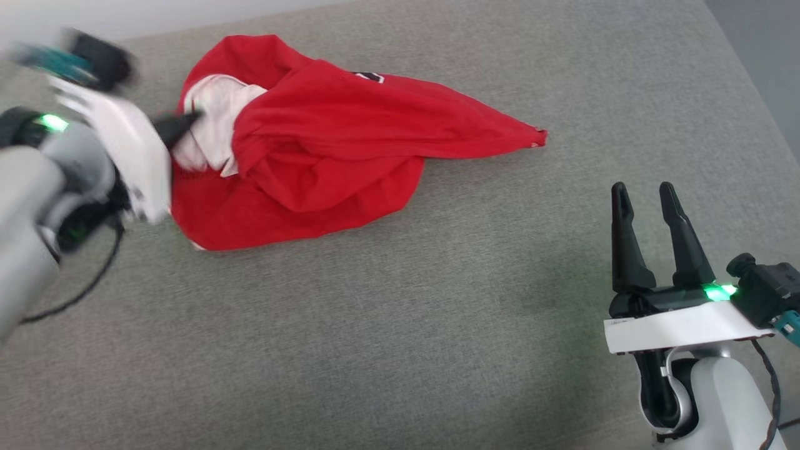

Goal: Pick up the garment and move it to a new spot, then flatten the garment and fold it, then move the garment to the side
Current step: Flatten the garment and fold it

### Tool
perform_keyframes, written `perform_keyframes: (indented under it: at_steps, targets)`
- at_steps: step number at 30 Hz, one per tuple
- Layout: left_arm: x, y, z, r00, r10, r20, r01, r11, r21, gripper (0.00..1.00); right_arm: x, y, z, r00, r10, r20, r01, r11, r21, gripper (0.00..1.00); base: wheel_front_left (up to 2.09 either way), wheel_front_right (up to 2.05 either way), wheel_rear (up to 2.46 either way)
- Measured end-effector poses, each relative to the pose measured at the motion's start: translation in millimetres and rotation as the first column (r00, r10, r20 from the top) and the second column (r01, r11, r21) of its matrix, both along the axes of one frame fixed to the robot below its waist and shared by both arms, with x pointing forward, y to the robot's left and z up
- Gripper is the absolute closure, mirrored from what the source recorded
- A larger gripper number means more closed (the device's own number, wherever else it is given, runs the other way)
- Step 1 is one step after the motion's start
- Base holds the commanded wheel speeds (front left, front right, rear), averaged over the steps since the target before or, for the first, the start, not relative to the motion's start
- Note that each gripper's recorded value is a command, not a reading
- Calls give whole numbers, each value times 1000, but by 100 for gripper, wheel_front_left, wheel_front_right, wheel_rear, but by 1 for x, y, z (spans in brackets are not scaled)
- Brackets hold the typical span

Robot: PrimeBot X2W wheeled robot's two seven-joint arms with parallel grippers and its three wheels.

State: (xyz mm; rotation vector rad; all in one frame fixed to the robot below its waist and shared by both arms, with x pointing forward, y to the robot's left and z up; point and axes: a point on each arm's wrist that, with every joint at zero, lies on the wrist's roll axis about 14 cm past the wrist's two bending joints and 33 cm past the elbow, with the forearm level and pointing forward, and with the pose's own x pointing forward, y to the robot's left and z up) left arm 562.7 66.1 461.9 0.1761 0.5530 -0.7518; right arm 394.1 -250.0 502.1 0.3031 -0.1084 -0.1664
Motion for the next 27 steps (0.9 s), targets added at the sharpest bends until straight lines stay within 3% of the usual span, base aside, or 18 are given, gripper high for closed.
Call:
perform_keyframes:
  at_steps: [2,4,6,10,12,15,19,20,21,22,24,27]
  targets:
    - [11,5,21,993,109,-48,-116,979,-169,100,3,2,2,1000,8,8,-8,1000,1,0,0,0,0]
    - [17,13,38,971,200,-130,-233,914,-332,100,4,3,3,1000,10,10,-10,1000,-3,0,0,0,0]
    - [20,35,37,939,280,-198,-338,856,-391,100,5,4,3,1000,14,13,-14,1000,-2,0,0,0,0]
    - [15,101,7,833,459,-309,-550,750,-367,100,10,11,1,999,35,10,-35,999,2,0,0,0,0]
    - [10,125,-7,789,517,-330,-611,717,-336,100,12,14,0,999,42,7,-42,999,2,0,0,0,0]
    - [-6,144,-32,744,562,-362,-661,700,-272,100,13,15,-1,999,46,6,-46,999,0,0,0,0,0]
    - [-23,152,-50,730,568,-380,-667,713,-217,100,16,16,0,999,51,10,-51,999,-7,0,0,0,0]
    - [-24,150,-49,747,558,-362,-648,732,-209,93,17,16,0,999,52,10,-52,999,-7,0,0,0,0]
    - [-24,148,-47,764,550,-339,-631,747,-209,54,18,17,0,999,54,9,-53,999,-8,0,0,0,0]
    - [-24,148,-45,779,543,-314,-614,761,-208,0,18,18,0,998,56,9,-56,998,-9,0,0,0,0]
    - [-21,149,-36,833,512,-212,-547,818,-175,0,19,19,0,998,60,10,-60,998,-11,0,0,0,0]
    - [-9,150,-11,879,470,-82,-477,864,-162,0,20,21,1,998,68,15,-68,998,-11,0,0,0,0]
